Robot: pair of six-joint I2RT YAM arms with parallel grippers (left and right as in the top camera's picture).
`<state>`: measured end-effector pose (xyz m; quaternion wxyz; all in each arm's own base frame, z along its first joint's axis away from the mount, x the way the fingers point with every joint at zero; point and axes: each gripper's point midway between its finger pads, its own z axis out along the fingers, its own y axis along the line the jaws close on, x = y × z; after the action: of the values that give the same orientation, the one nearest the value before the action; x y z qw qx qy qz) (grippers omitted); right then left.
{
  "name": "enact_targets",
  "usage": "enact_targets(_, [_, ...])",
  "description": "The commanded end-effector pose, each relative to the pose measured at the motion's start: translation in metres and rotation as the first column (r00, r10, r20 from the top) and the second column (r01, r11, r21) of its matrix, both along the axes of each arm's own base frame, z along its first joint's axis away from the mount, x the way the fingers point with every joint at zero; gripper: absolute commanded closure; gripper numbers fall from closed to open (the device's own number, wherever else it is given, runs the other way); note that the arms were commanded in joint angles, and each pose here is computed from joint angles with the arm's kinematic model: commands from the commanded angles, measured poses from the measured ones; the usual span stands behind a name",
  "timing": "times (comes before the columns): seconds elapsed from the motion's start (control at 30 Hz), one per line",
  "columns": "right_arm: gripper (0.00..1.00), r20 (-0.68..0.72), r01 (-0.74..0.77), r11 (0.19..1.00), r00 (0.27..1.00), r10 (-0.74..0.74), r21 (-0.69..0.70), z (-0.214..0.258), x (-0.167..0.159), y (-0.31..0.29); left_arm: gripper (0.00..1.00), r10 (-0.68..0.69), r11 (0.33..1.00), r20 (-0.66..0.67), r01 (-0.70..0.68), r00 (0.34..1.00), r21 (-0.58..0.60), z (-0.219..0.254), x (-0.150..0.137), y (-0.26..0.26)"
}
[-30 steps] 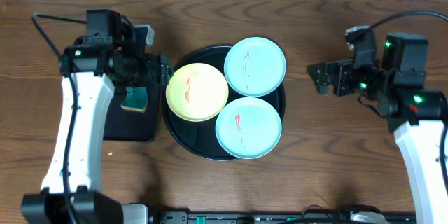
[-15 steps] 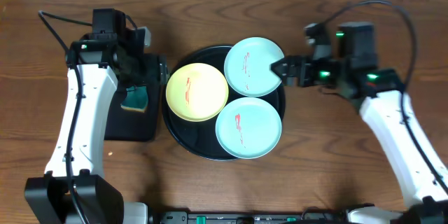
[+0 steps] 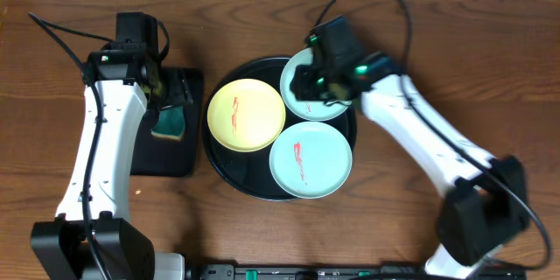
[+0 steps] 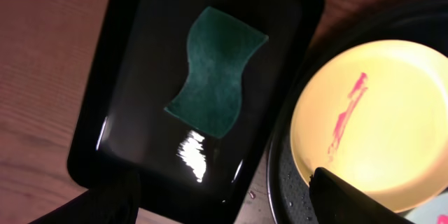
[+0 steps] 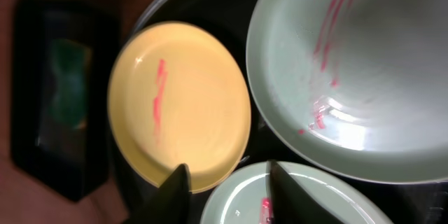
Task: Clean dirty plates on tray and stack at the side
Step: 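Move right gripper to the yellow plate rim and grip it, then grasp the green sponge from the black tray with left gripper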
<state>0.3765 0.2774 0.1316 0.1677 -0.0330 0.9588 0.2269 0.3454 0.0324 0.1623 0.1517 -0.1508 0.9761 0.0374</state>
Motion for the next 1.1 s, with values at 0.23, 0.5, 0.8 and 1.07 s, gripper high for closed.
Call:
enact_targets(0.23, [0.81,-0.077,0.025,0.993,0.996,-0.034,-0.115,-0.072,-0.008,0.029,0.22,0.031,0.999,0.011,-0.032,0.999,0.032,0.005,0.003,0.008])
enact_targets(0.5, [0.88,-0.098,0.026,0.986,0.994,-0.043,-0.165,-0.109,-0.004,0.029,0.22,0.031,0.999,0.009,-0.032,0.999,0.032,0.005,0.002,0.008])
enact_targets(0.8, [0.9,-0.088,0.025,0.984,0.995,-0.041,-0.177,-0.125,-0.001,0.033,0.22,0.031,0.999,0.014,-0.032,0.999,0.032,0.005,0.003,0.008])
enact_targets(1.07, [0.99,-0.105,0.014,0.982,0.994,-0.035,-0.19,-0.136,-0.005,0.034,0.22,0.03,0.999,0.003,-0.03,1.0,0.028,0.001,0.001,0.007])
